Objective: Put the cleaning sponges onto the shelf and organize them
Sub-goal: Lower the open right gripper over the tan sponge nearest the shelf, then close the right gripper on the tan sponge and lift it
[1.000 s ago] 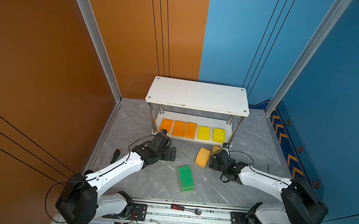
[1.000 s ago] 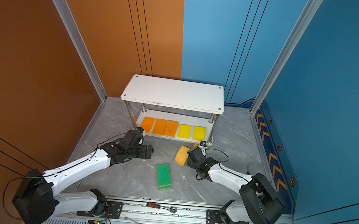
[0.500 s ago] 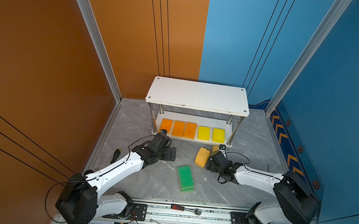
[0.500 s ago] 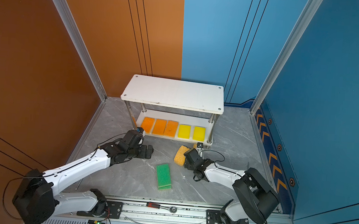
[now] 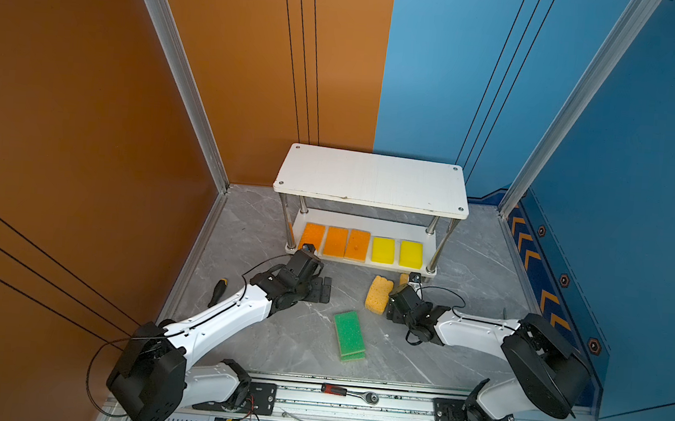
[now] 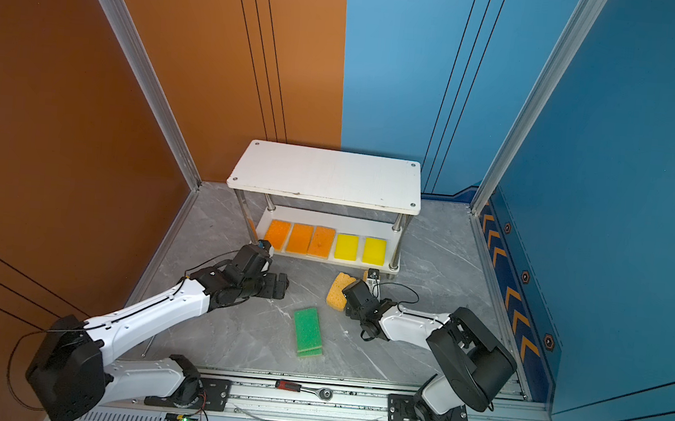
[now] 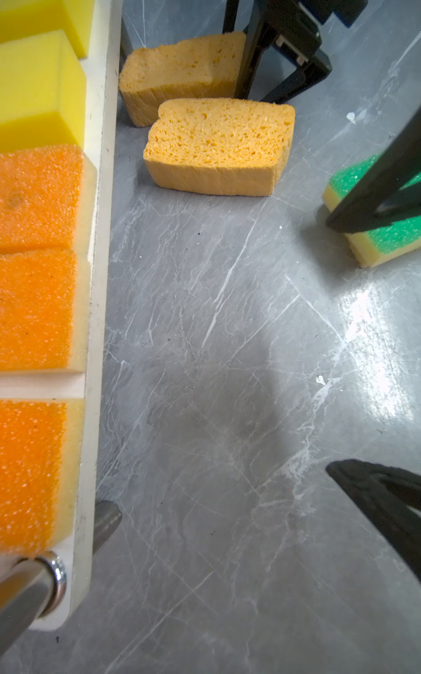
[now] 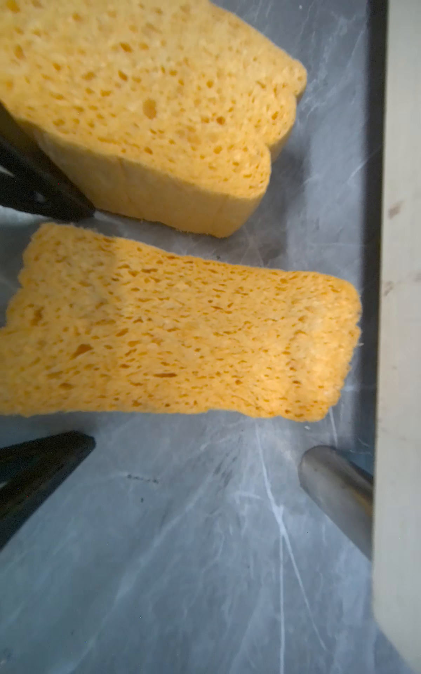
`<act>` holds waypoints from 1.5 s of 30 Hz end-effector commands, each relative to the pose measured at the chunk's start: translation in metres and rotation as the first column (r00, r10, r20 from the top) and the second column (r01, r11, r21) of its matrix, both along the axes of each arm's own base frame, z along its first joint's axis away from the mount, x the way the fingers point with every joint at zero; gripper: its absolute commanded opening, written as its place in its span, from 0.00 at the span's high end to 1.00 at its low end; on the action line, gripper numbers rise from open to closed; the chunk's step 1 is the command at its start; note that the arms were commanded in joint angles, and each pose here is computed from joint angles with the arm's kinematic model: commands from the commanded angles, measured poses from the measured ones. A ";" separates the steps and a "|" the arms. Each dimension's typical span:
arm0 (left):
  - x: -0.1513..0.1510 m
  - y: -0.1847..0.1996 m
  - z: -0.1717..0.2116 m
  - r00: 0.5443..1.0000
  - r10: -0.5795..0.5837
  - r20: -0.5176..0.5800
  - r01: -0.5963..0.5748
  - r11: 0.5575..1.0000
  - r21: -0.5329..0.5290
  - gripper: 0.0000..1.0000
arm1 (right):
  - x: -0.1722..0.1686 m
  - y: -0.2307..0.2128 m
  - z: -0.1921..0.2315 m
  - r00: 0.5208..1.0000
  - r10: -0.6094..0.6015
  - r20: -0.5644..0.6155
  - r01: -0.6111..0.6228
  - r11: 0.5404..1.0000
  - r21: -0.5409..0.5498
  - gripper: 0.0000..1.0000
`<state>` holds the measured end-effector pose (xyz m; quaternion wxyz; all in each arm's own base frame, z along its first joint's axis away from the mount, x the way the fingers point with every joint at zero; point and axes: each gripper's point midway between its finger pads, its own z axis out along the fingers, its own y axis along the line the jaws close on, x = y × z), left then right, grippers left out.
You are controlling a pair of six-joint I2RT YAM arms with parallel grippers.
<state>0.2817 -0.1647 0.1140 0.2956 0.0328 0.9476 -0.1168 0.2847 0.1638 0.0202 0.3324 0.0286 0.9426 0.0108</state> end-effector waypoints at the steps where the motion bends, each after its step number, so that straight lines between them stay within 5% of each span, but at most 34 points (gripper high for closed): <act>1: -0.004 0.002 -0.004 1.000 -0.001 -0.011 0.001 1.000 0.027 0.02 | -0.004 -0.004 -0.008 1.000 -0.002 -0.018 0.002 0.999 -0.032 0.15; 22: -0.004 0.004 -0.005 1.000 -0.001 -0.008 0.001 0.999 0.036 0.02 | -0.005 -0.003 -0.001 1.000 0.023 -0.016 -0.023 0.999 -0.035 0.50; 45: -0.003 0.004 -0.006 1.000 -0.005 -0.012 0.006 0.999 0.041 0.02 | -0.023 -0.014 0.054 0.991 0.123 -0.048 -0.125 0.992 -0.028 0.52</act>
